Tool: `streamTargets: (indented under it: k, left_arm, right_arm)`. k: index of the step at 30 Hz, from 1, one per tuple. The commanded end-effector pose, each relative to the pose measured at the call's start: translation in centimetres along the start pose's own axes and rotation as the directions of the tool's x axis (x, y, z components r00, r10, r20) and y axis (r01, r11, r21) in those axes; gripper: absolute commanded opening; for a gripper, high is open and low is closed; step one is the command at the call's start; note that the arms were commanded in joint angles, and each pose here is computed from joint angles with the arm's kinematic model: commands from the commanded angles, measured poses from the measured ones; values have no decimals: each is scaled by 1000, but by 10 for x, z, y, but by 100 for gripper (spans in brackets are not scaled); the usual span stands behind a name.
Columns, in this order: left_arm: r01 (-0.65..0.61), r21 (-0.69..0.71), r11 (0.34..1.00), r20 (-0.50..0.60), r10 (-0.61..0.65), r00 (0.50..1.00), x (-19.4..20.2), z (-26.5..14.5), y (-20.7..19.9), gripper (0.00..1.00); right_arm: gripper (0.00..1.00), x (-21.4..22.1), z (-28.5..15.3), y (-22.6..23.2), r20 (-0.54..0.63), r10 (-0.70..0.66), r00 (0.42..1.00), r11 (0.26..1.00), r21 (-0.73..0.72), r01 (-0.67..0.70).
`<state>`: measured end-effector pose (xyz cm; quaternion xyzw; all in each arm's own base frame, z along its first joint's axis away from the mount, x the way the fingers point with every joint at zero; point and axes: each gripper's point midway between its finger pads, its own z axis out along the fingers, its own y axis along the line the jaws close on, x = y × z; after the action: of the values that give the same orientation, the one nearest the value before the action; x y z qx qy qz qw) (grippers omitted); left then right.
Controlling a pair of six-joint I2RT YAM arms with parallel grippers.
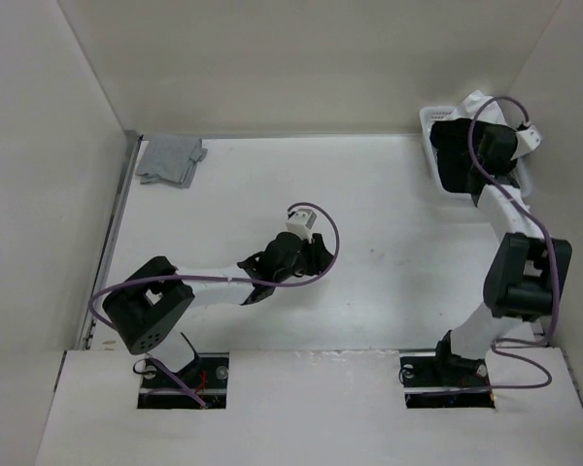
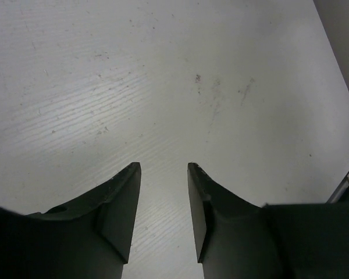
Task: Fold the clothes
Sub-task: Grab the tank top from the pile, then move the tank top to the center of the board
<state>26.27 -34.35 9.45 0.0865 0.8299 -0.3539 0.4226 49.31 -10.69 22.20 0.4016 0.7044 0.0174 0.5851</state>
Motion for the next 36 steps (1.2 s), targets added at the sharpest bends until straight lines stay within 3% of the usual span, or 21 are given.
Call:
streamTargets:
  k: [1,3,8,13,16,18,20,24,29,32,35,36]
  left_arm:
    - [-17,17,1000,80,16,997,-19,1,0,46]
    - [-9,19,1000,90,7,996,-21,2,3,47]
    - [5,17,1000,93,-6,996,-22,6,8,48]
    - [23,19,1000,92,-24,995,-24,8,10,48]
    - [25,21,999,95,-27,995,-24,8,11,48]
    - [25,20,999,94,-27,995,-24,8,11,48]
    - [27,18,999,93,-29,995,-24,9,12,48]
    - [44,29,999,93,-47,995,-24,9,10,48]
    - [68,23,997,112,-70,991,-30,5,15,48]
    - [108,11,994,153,-109,982,-45,-4,24,48]
    - [164,-5,986,217,-159,963,-66,-19,39,48]
    - [184,-14,983,245,-175,954,-74,-26,46,48]
  right_arm:
    - [47,-41,63,-25,43,-33,999,995,92,29]
    - [52,-45,98,-50,18,-43,999,986,162,39]
    - [53,-41,132,-93,-16,-55,998,964,259,57]
    - [53,-30,152,-101,-45,-70,997,959,273,80]
    - [29,-29,161,-95,-45,-78,996,965,247,86]
    - [2,-32,160,-91,-39,-70,997,968,238,78]
    - [0,-41,149,-79,2,-70,998,975,211,69]
    - [0,-97,75,0,202,-17,979,1000,-2,18]
    - [0,-147,-41,100,303,73,950,959,-284,17]
    - [0,-176,-143,165,340,144,929,874,-485,42]
    - [0,-197,-269,222,323,221,920,711,-700,75]
    - [0,-198,-291,229,309,232,922,676,-733,75]
